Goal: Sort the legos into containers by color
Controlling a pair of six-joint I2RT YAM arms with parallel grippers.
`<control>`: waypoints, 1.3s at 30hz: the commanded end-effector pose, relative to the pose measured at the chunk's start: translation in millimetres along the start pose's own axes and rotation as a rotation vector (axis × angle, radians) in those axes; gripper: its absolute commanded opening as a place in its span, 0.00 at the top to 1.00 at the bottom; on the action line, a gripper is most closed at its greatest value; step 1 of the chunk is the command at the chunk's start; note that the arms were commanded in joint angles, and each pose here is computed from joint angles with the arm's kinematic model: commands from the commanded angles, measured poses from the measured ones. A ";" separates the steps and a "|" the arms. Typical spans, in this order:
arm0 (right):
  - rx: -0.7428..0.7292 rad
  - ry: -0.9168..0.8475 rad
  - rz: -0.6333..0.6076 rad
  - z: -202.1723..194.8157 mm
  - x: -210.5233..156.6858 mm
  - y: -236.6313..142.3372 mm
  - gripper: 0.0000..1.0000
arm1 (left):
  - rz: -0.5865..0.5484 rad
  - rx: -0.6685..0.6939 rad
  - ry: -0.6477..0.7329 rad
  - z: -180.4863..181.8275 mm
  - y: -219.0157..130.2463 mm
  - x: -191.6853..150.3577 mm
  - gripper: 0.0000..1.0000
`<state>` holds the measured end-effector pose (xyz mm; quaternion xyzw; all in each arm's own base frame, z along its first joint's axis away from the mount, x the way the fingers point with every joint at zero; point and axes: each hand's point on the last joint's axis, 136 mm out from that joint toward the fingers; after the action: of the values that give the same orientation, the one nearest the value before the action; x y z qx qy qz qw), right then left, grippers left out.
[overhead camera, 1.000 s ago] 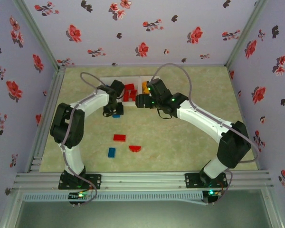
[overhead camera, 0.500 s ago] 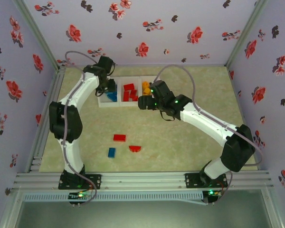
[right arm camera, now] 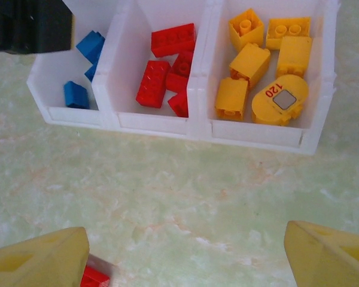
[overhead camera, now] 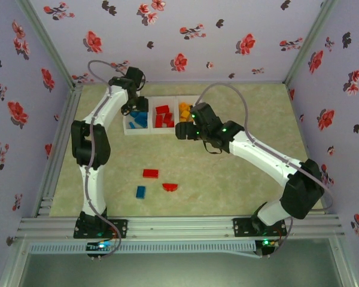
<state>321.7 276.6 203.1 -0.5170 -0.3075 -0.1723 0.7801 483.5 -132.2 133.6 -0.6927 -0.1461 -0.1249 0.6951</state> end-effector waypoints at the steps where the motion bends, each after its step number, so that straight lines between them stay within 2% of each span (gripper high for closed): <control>1: 0.013 0.010 0.016 0.4 -9.0 0.2 0.15 | -0.027 0.008 0.007 9.1 -30.5 1.7 0.33; 7: 0.038 -0.030 0.112 21.2 -43.0 16.0 0.14 | -0.051 -0.003 -0.012 18.1 -63.7 -16.2 0.32; 15: -0.048 0.010 0.351 45.0 -128.8 38.7 0.15 | -0.086 -0.017 -0.043 33.9 -93.2 -56.5 0.31; 21: -0.135 0.045 0.478 57.7 -180.5 32.2 0.14 | -0.118 -0.055 -0.052 38.3 -102.8 -79.7 0.30; 26: -0.197 0.024 0.537 64.4 -199.7 23.4 0.13 | -0.111 -0.072 -0.037 39.3 -102.0 -93.5 0.30; 34: -0.179 -0.026 0.580 69.1 -221.8 1.8 0.20 | -0.107 -0.088 -0.032 41.1 -101.5 -107.2 0.30; 39: -0.180 -0.060 0.622 65.9 -236.7 4.0 0.23 | -0.103 -0.101 -0.053 41.0 -100.3 -114.7 0.30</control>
<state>134.3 337.2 65.1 -0.6457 -0.1497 0.0524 0.7469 340.6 -94.8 177.5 -0.7140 -0.1800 -0.1458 0.6607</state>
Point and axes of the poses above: each hand's point on the last joint's axis, 136 mm out from that joint toward the fingers, its own y axis out along the fingers, its own z axis along the line the jaws close on, x = y × z, and after that the axes turned 2 degrees about -y, right-handed
